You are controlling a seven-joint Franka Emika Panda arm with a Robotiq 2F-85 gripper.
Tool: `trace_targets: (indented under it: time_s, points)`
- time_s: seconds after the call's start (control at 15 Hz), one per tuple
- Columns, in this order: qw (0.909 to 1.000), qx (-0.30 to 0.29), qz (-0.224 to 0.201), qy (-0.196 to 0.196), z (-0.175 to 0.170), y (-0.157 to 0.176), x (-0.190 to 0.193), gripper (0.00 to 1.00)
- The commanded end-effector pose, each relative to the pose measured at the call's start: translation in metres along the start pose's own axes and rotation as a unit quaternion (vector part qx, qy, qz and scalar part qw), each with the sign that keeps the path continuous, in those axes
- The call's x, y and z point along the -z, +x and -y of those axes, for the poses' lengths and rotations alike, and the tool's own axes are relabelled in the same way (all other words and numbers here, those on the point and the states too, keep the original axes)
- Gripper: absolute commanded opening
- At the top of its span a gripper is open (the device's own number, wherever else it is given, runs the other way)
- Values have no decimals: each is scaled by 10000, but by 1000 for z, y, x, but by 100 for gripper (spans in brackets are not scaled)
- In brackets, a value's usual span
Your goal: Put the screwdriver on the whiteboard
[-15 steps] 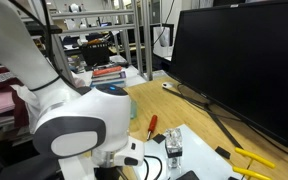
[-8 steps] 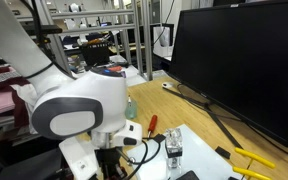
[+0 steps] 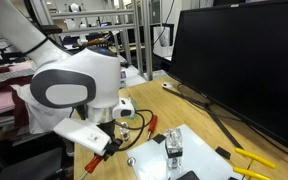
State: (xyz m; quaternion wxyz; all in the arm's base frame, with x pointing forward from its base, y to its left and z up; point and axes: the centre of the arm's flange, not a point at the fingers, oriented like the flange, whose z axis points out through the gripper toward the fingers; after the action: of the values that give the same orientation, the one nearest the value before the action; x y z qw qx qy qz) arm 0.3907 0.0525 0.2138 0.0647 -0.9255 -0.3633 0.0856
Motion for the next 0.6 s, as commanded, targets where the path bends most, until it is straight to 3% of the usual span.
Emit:
trace_targets:
  time_s: [0.0,0.27,0.53]
  points:
    - [9965,783,121,274,-8,11,10,12]
    - [9867,1551,257,426,-15,29,10,12]
    - [9634,2465,711,778,-13,33,-10,12]
